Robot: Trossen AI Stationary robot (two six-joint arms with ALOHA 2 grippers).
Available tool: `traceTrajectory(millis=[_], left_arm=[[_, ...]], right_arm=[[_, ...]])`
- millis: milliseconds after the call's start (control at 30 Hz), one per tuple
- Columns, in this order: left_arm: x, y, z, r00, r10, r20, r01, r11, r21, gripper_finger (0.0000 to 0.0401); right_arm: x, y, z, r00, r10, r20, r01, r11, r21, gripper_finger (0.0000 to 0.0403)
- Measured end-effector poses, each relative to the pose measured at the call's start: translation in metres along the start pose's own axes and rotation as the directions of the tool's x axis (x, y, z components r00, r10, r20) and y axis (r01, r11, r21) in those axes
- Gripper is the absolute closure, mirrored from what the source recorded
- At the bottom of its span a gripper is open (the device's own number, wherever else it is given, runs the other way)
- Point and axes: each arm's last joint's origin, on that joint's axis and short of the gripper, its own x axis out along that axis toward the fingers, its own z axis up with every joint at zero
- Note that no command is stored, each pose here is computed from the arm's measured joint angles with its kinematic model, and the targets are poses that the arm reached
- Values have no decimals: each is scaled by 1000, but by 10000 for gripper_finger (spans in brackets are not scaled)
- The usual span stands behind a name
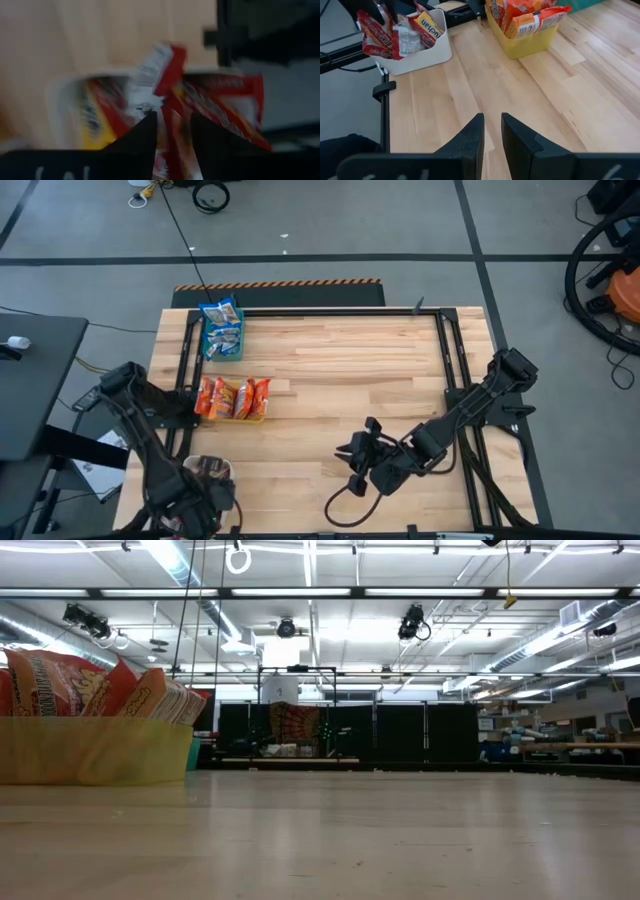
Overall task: Sort Maruchan noodles
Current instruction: Adjust the red noodle packs, then return to Home Position
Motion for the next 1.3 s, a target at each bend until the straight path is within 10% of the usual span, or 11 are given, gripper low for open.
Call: traceTrajectory(millis=[267,633,867,1300], left_arm=[[21,6,-33,966,86,-243,-99,994,-41,309],[41,-2,-52,973,123,-196,-132,991,-30,393],[17,1,-47,986,71,-152,-83,994,-71,334],[-58,72,-8,928,49,368,-20,996,-83,235]], right_arm=[[-1,0,-1,1000,-2,-5,2,1000,-23,332],[-1,0,-1,1000,-2,-5,2,1000,-23,332],[2,-2,2,1000,-15,3,15,1000,-21,332],[48,-43,-3,1000,16,-10,-18,970,-242,342]])
